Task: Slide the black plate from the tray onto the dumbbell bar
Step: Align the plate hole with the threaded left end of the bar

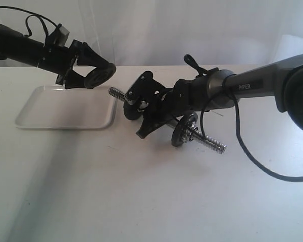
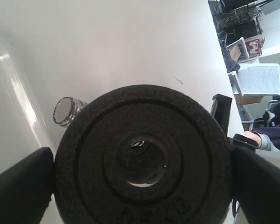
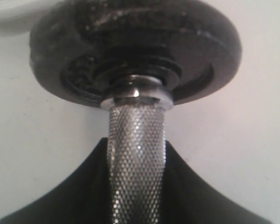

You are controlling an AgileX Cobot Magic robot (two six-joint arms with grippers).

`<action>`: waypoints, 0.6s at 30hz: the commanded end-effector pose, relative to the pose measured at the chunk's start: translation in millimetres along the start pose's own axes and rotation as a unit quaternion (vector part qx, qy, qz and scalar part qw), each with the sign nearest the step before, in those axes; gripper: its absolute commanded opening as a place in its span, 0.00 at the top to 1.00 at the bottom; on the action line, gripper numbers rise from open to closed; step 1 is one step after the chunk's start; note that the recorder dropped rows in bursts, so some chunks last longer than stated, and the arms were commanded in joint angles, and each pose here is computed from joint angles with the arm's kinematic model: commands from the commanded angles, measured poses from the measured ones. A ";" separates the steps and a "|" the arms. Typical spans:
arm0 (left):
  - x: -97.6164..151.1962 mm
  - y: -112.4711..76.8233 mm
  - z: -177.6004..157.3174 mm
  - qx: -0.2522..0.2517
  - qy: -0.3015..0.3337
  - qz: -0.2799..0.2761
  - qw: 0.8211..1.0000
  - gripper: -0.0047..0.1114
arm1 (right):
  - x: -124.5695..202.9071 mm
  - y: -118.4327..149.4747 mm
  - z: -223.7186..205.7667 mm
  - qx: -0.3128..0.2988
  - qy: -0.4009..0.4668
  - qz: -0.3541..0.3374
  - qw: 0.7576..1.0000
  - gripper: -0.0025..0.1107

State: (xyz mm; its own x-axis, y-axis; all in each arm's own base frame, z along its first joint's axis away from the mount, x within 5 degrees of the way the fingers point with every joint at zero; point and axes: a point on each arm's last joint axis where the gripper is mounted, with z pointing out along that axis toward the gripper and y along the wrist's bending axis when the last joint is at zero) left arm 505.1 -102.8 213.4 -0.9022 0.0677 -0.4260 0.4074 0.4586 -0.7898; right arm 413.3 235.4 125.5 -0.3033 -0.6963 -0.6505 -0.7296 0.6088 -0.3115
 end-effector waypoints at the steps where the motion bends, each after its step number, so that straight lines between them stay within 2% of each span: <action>1: 3.5 -12.3 -6.4 0.033 0.028 0.011 0.999 0.96 | -66.2 -36.1 -81.8 0.071 -0.119 0.006 0.990 0.98; 12: 5.7 -8.9 -6.3 0.014 0.041 0.016 0.999 0.96 | -50.8 -24.8 -67.0 0.021 -0.063 0.007 0.998 0.96; 14: 5.7 -8.9 -6.3 0.014 0.041 0.016 0.999 0.96 | -49.1 -23.4 -65.8 0.014 -0.056 0.007 0.998 0.88; 18: 5.8 -8.7 -6.3 0.013 0.041 0.019 0.999 0.96 | -46.9 -21.3 -65.6 0.002 -0.044 0.005 0.999 0.57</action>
State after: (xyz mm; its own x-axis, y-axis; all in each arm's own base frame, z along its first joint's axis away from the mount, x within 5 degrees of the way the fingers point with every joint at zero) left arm 504.0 -98.8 205.8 -0.8965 0.1268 -0.4245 0.4236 0.5259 -0.7376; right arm 406.9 235.2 131.7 -0.3368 -0.7172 -0.6100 -0.7699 0.5828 -0.2601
